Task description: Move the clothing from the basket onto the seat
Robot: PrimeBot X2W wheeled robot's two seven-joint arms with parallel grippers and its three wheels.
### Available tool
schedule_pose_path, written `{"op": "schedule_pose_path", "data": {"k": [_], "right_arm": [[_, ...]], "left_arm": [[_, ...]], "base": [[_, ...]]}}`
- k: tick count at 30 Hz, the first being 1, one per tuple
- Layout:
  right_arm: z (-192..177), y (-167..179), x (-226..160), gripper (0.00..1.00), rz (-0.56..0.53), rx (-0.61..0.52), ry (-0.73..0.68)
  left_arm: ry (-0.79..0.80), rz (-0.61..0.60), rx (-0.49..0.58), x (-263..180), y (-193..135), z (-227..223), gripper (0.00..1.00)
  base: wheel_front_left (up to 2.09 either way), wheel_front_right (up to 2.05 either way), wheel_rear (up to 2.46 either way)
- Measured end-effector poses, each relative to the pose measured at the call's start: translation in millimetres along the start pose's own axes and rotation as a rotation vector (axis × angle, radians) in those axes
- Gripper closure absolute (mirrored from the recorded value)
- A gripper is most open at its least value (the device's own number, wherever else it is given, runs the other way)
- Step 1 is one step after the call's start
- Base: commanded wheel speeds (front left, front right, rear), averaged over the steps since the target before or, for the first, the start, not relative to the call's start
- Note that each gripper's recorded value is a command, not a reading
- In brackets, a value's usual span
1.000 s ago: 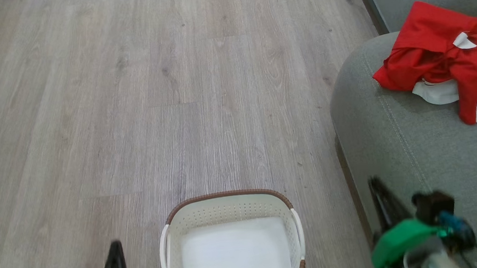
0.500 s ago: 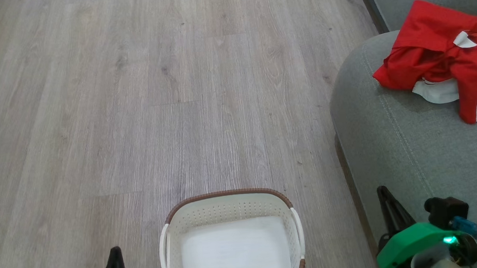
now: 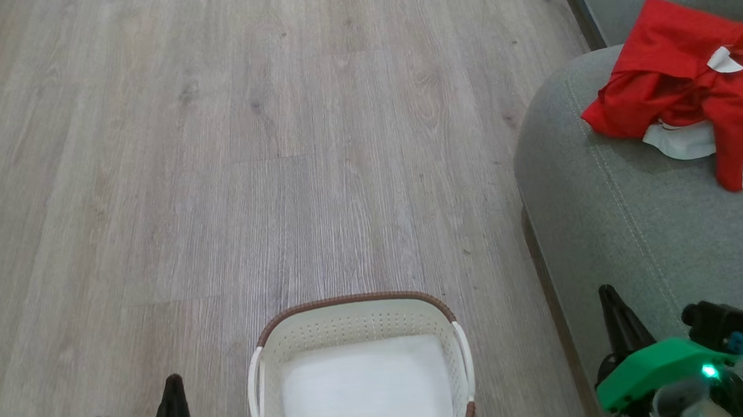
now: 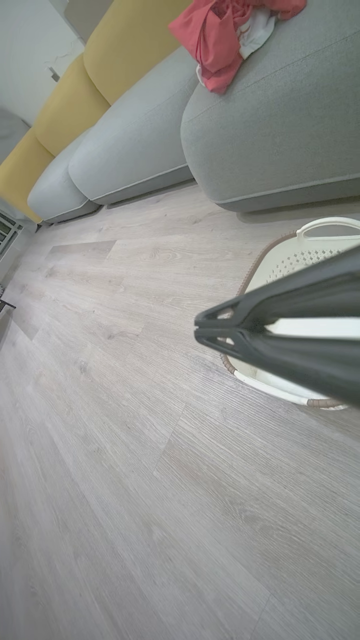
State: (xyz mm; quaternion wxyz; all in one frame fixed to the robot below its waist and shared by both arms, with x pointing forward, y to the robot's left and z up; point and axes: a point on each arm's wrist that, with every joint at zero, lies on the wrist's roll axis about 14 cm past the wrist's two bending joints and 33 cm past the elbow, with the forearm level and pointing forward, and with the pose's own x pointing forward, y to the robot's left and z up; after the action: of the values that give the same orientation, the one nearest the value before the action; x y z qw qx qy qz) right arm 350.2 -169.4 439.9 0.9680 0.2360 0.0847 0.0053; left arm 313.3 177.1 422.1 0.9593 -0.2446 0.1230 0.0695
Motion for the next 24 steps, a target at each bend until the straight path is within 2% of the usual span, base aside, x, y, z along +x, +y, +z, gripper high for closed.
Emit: {"op": "schedule_pose_path", "data": {"k": [24], "right_arm": [[11, -9, 5, 1.0, -0.046, 0.28, -0.014]], "left_arm": [[0.03, -0.002, -0.277, 11, 0, 7, 1.0]], "base": [[0.0, 0.0, 0.0]]}}
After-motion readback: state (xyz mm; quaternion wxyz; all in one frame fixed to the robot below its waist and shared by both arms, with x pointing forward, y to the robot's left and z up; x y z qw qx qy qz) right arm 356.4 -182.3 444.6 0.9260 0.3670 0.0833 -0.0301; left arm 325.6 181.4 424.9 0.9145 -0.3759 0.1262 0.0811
